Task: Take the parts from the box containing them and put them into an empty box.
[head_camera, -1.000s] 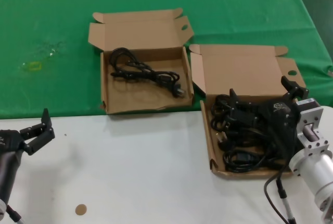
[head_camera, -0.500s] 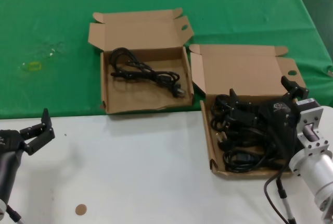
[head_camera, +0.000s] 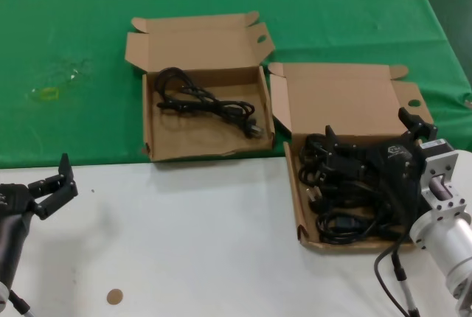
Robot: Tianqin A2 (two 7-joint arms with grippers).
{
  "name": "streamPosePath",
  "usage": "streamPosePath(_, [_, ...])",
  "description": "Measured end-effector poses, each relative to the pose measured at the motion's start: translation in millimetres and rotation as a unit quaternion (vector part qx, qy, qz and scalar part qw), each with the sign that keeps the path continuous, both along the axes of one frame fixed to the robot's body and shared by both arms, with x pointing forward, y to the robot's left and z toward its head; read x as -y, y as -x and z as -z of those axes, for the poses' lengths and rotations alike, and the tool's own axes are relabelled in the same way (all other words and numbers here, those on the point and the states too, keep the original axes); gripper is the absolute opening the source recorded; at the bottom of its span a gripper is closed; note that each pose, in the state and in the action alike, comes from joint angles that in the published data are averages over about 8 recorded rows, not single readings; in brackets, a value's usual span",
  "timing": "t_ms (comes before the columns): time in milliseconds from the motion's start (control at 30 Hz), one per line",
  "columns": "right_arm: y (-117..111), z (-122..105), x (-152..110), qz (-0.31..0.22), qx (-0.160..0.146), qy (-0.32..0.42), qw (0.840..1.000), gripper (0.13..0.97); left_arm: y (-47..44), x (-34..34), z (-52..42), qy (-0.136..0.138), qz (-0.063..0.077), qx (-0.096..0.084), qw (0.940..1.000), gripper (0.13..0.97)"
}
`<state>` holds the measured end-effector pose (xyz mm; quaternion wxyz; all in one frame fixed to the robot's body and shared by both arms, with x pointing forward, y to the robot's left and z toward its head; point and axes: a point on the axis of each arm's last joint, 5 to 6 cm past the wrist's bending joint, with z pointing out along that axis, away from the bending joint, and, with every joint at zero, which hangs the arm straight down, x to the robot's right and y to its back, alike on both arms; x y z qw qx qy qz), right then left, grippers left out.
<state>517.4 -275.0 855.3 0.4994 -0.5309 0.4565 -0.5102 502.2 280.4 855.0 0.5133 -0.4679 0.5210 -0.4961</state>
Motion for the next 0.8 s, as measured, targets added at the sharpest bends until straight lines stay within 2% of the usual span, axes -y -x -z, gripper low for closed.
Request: streamPosePath(800, [0.0, 0.0, 0.0, 0.0, 0.0, 0.0, 1.0, 0.966, 0.0, 0.0, 0.0, 0.0, 0.0, 0.0, 1.0, 0.966])
